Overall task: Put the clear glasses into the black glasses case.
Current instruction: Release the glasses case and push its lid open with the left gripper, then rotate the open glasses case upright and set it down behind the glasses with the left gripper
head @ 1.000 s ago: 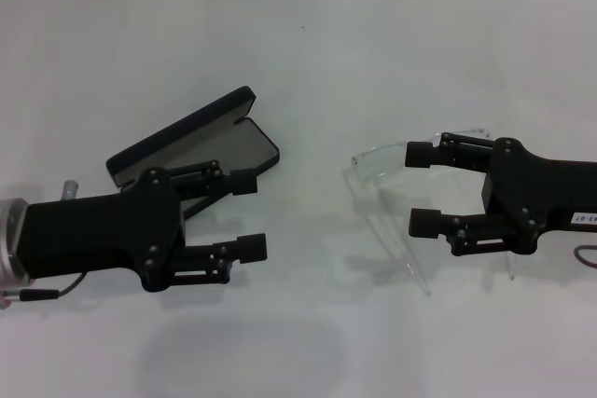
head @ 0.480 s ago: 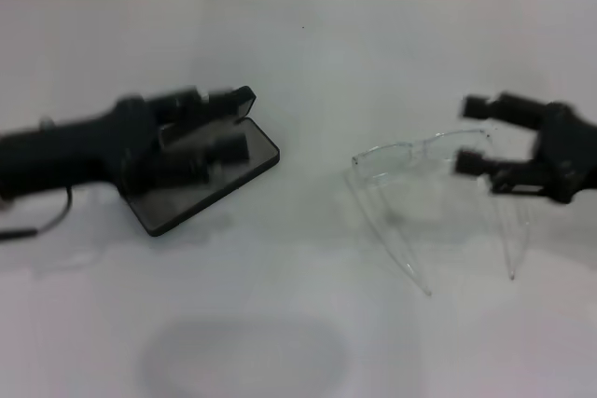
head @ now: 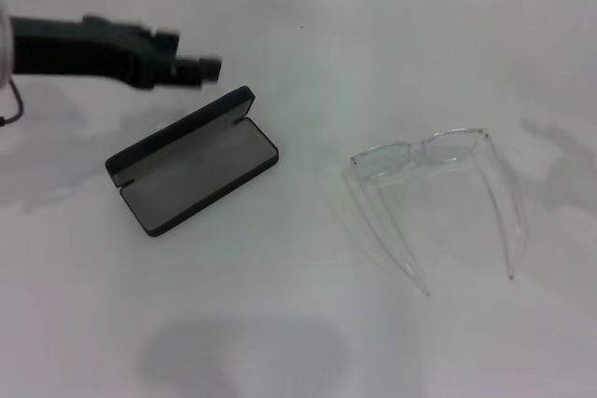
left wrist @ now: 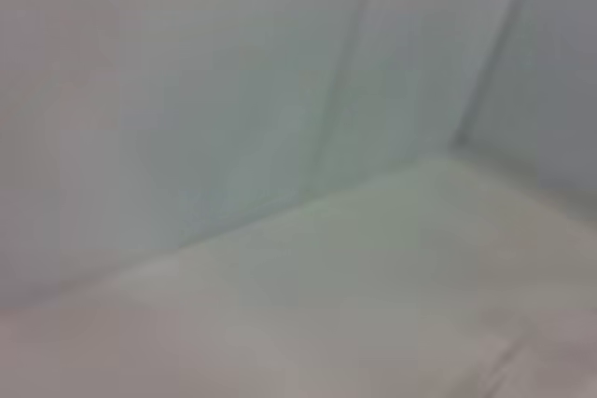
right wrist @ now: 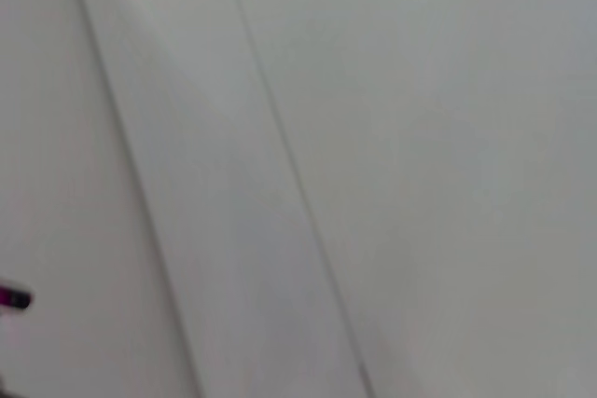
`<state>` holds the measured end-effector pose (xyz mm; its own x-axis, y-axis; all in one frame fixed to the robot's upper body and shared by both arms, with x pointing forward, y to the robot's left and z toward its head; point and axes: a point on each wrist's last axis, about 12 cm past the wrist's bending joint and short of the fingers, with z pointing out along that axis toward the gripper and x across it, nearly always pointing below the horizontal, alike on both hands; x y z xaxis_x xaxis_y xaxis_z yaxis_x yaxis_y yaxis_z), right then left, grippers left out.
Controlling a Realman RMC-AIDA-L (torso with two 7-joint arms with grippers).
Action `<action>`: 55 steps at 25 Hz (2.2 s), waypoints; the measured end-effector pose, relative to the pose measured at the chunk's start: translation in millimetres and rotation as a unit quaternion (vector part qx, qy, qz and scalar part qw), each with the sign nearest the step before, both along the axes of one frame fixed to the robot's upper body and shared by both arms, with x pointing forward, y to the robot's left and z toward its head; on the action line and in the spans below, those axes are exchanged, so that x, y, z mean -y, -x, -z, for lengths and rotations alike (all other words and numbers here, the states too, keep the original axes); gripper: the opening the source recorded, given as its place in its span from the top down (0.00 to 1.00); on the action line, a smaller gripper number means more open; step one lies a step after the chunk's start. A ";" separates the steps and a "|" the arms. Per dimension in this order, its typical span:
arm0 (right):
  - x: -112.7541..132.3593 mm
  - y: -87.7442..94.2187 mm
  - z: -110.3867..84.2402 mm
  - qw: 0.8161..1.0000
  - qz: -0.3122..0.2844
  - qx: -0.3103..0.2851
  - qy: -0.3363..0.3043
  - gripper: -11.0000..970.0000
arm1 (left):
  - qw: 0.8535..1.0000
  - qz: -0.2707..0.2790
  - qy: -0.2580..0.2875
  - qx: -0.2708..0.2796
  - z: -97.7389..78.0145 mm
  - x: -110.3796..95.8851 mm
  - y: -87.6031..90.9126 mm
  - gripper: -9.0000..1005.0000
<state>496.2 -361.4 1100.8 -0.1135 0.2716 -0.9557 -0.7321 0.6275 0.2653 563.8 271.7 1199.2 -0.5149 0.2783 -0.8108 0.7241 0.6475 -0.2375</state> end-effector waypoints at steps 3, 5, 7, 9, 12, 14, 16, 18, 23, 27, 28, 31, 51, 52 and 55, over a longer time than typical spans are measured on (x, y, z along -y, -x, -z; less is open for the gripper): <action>1.9 3.0 1.3 1.000 0.010 0.002 -0.005 0.10 | 0.995 -0.023 -0.087 -0.033 1.4 12.3 -7.8 0.22; 4.2 6.3 2.6 1.000 0.017 0.003 -0.007 0.10 | 0.991 -0.030 -0.127 -0.040 2.8 19.7 -13.7 0.22; 5.3 8.0 3.3 1.000 0.021 0.005 -0.006 0.10 | 0.986 -0.033 -0.160 -0.042 5.8 27.5 -18.0 0.23; 5.3 8.1 3.5 1.000 0.023 0.008 -0.003 0.10 | 0.982 -0.031 -0.181 -0.042 8.7 33.5 -20.3 0.23; 5.0 7.6 3.8 1.000 0.025 0.010 -0.001 0.10 | 0.978 -0.020 -0.200 -0.047 16.2 42.3 -23.3 0.23; 4.9 7.6 3.7 1.000 0.026 0.014 0.001 0.10 | 0.977 -0.016 -0.208 -0.053 21.6 45.8 -25.2 0.23; 4.8 7.5 3.6 0.999 0.027 0.018 0.003 0.10 | 0.975 -0.015 -0.212 -0.059 26.4 48.0 -26.9 0.23; 4.3 7.0 3.6 0.999 0.027 0.020 0.005 0.10 | 0.974 -0.011 -0.217 -0.063 30.9 50.4 -28.0 0.23; 3.6 5.2 3.6 0.999 0.031 0.024 0.005 0.10 | 0.968 -0.010 -0.245 -0.061 36.7 52.3 -31.0 0.24; 2.4 5.1 5.9 0.999 0.040 0.031 0.000 0.10 | 0.961 -0.013 -0.271 -0.059 41.9 54.0 -33.0 0.24; 2.3 5.3 6.4 0.999 0.042 0.032 0.000 0.10 | 0.959 -0.013 -0.276 -0.059 43.2 55.3 -33.1 0.25; 2.9 5.5 6.8 0.998 0.046 0.035 0.000 0.10 | 0.955 -0.007 -0.290 -0.056 44.6 60.9 -33.0 0.25; 18.6 18.8 12.0 0.989 0.126 0.062 -0.036 0.10 | 0.944 0.067 -0.323 0.028 30.8 90.9 -10.3 0.79; 20.3 20.2 12.2 0.988 0.134 0.064 -0.040 0.10 | 0.939 0.085 -0.329 0.043 31.2 96.2 -4.1 0.79; 25.2 26.5 13.8 0.985 0.152 0.067 -0.049 0.10 | 0.928 0.125 -0.342 0.079 33.0 108.6 8.1 0.79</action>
